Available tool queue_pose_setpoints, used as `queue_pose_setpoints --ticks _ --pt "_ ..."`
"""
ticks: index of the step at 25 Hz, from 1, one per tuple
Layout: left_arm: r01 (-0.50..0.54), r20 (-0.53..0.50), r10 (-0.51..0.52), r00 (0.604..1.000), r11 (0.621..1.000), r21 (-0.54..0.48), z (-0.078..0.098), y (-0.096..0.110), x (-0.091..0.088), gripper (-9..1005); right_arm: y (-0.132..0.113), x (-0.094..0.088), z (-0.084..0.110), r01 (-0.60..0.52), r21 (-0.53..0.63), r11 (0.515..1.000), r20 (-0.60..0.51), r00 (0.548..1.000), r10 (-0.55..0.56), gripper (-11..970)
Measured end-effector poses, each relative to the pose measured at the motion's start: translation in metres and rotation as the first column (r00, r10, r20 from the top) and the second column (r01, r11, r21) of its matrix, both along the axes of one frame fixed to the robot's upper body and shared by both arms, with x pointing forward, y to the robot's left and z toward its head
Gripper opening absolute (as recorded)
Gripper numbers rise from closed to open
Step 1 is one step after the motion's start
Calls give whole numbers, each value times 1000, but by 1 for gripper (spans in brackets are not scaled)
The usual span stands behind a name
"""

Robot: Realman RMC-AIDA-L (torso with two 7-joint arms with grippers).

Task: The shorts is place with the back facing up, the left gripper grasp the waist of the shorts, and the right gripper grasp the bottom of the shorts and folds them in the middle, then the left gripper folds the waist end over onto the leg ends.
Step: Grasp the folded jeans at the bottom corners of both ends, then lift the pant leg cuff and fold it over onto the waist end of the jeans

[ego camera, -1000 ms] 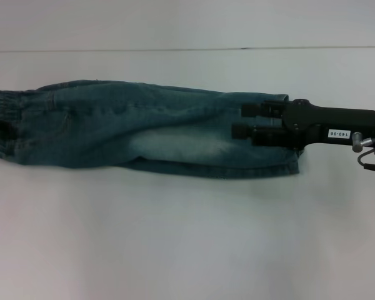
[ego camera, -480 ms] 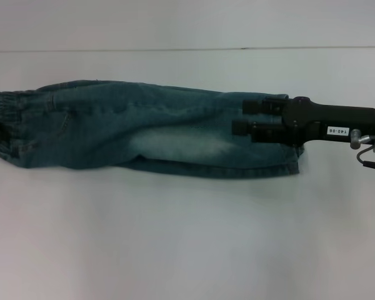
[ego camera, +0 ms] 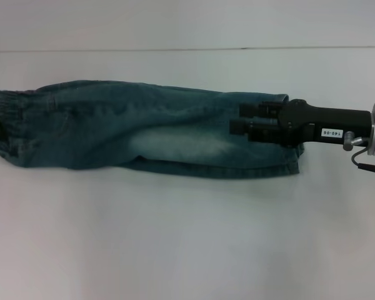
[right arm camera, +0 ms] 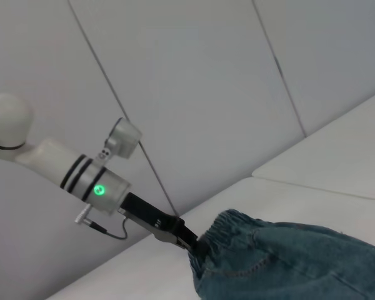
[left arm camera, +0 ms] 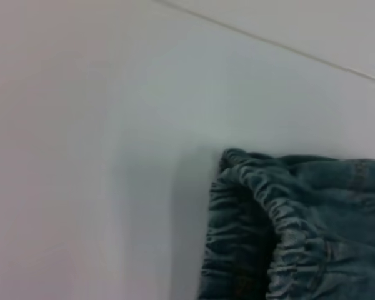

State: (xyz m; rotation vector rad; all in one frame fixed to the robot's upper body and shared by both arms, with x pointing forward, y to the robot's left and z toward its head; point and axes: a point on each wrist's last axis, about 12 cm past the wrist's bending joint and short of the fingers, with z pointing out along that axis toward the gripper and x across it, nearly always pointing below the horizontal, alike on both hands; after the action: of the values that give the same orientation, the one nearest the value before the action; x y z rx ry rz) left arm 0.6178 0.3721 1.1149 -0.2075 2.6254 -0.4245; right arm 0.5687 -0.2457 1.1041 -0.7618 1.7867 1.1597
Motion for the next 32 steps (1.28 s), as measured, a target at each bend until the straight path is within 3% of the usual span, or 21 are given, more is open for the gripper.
queue_pose_setpoints --ticks 5,10,13,14,18,22,24,32 --pt "34 24 -34 999 999 -2 12 -7 3 41 4 3 -7 25 -32 999 1 1000 -25 684" --pt "109 69 -107 992 994 -22 38 -20 10 41 10 11 -18 103 -50 993 20 995 -102 447" --pt "174 120 -167 979 983 -54 60 -34 16 40 15 18 -23 177 -31 984 33 984 -176 241" --pt "174 120 -167 979 983 -54 60 -34 16 40 17 20 -25 206 -15 979 36 978 -205 220" --pt "264 189 -246 951 961 -77 91 -57 29 40 28 27 -32 297 14 955 46 954 -297 136" --pt "326 223 -302 927 941 -84 108 -77 38 40 41 36 -43 372 -39 927 61 927 -370 52" --pt "389 257 -356 899 916 -94 125 -96 44 40 53 39 -50 402 -68 913 63 915 -399 10" --pt "512 331 -452 829 850 -122 157 -134 50 39 82 35 -61 457 -83 886 79 889 -451 -1"
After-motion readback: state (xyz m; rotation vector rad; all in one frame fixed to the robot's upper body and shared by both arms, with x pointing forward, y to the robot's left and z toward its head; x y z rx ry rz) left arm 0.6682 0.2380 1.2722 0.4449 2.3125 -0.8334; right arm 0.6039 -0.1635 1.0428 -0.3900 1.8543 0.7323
